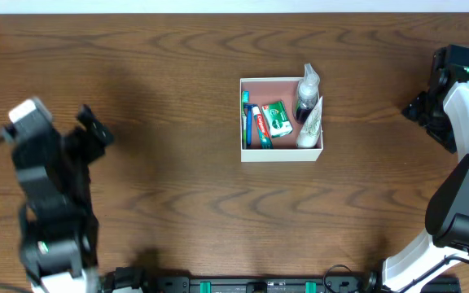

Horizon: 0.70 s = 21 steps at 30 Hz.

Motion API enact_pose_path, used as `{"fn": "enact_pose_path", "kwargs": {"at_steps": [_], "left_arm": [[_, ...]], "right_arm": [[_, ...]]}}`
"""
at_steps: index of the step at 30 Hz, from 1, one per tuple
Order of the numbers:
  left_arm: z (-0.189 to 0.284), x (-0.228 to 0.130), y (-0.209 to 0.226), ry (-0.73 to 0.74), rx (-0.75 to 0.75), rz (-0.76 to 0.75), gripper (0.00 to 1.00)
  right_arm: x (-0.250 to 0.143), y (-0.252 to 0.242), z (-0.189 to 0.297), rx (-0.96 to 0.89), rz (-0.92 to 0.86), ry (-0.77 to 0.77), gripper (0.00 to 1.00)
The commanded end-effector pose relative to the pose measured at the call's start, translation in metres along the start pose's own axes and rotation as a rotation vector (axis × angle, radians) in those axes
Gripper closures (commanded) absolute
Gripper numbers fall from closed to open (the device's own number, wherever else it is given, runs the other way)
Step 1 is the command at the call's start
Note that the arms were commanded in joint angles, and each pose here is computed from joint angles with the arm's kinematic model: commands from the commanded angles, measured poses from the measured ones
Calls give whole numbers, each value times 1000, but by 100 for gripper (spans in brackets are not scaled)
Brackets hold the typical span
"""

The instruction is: Pack container

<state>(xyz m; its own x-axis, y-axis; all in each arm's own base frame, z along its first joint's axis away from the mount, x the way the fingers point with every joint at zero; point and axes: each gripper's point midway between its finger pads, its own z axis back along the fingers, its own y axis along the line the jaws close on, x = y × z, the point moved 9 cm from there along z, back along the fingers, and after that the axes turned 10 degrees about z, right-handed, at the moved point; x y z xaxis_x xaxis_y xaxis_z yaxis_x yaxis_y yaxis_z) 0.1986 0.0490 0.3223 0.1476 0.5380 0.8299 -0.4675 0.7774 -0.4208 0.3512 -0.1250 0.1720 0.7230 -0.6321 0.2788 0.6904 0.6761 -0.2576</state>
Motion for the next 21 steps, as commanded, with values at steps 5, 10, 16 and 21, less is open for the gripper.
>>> {"fn": "enact_pose_path", "kwargs": {"at_steps": [5, 10, 16, 21], "left_arm": [[24, -40, 24, -119, -134, 155, 2], [25, -63, 37, -237, -218, 175, 2], [13, -85, 46, -343, -287, 253, 2], [2, -100, 53, -364, -284, 384, 2]], "right_arm": [[0, -1, -4, -14, -13, 6, 1], [0, -1, -4, -14, -13, 6, 1], [0, -1, -4, -14, -13, 6, 1], [0, -1, -4, -14, -13, 6, 1]]}}
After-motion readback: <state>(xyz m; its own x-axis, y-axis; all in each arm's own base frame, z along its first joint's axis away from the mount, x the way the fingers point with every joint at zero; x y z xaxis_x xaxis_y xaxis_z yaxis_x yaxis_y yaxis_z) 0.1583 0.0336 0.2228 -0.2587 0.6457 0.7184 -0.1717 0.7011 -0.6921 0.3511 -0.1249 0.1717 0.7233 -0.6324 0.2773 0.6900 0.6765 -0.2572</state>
